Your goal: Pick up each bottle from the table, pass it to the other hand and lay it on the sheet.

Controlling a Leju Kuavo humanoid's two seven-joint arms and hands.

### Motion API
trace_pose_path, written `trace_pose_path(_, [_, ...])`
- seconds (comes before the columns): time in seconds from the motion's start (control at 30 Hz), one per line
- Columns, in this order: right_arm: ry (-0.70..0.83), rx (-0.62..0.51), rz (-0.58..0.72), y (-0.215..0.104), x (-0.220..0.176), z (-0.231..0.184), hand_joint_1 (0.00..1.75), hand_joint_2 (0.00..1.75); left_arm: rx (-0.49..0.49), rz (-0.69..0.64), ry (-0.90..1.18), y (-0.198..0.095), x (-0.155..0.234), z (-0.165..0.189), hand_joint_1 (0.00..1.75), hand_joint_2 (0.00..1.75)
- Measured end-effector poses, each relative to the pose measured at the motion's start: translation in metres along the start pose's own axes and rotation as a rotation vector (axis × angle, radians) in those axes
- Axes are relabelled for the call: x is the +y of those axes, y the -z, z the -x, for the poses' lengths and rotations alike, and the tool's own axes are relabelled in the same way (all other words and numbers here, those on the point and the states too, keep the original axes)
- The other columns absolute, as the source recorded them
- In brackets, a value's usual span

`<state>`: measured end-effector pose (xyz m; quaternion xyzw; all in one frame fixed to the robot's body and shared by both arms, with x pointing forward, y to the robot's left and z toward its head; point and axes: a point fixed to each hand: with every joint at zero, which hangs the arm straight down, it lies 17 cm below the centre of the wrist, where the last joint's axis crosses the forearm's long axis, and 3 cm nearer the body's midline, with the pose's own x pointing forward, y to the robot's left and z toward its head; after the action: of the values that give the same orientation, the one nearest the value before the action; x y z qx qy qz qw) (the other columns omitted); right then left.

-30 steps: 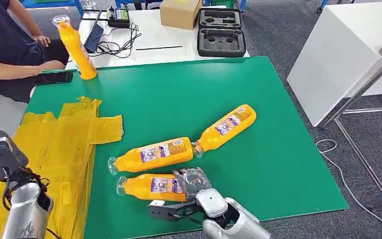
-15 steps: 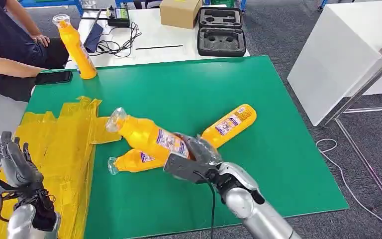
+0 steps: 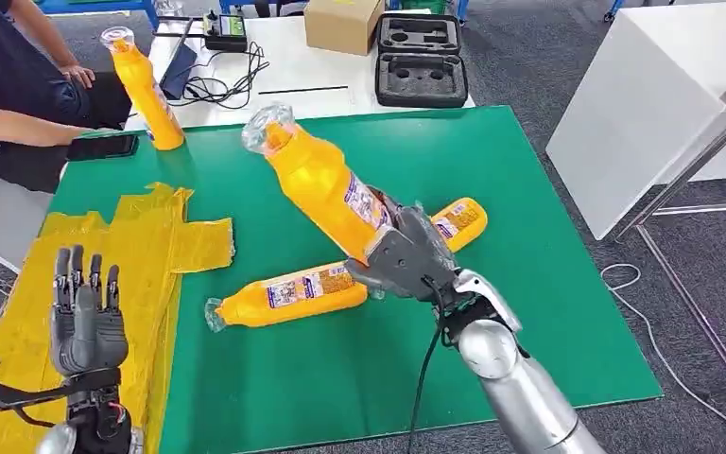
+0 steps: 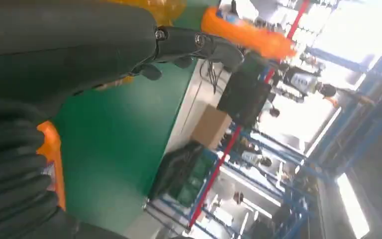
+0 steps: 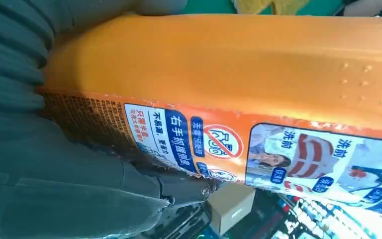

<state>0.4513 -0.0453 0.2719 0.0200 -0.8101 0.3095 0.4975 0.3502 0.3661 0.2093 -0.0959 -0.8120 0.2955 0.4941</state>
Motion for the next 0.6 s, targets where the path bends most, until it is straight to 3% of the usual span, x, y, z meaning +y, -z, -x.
trace_pose_path(0.2, [0.007,0.017,0.016,0.004,-0.004,0.006,1.75,1.75,0.006,0.048,-0.076,-0.006,-0.019,-0.002,0.0,1.75])
trace_pose_path(0.47, [0.025,0.065,0.026,0.031,-0.001,0.027,1.75,1.75,0.084,0.193,-0.285,-0.015,-0.089,0.016,0.0,1.75])
trace_pose_path(0.6, [0.005,0.104,-0.014,0.041,0.026,0.035,1.75,1.75,0.114,0.259,-0.349,-0.019,-0.123,0.023,0.0,1.75])
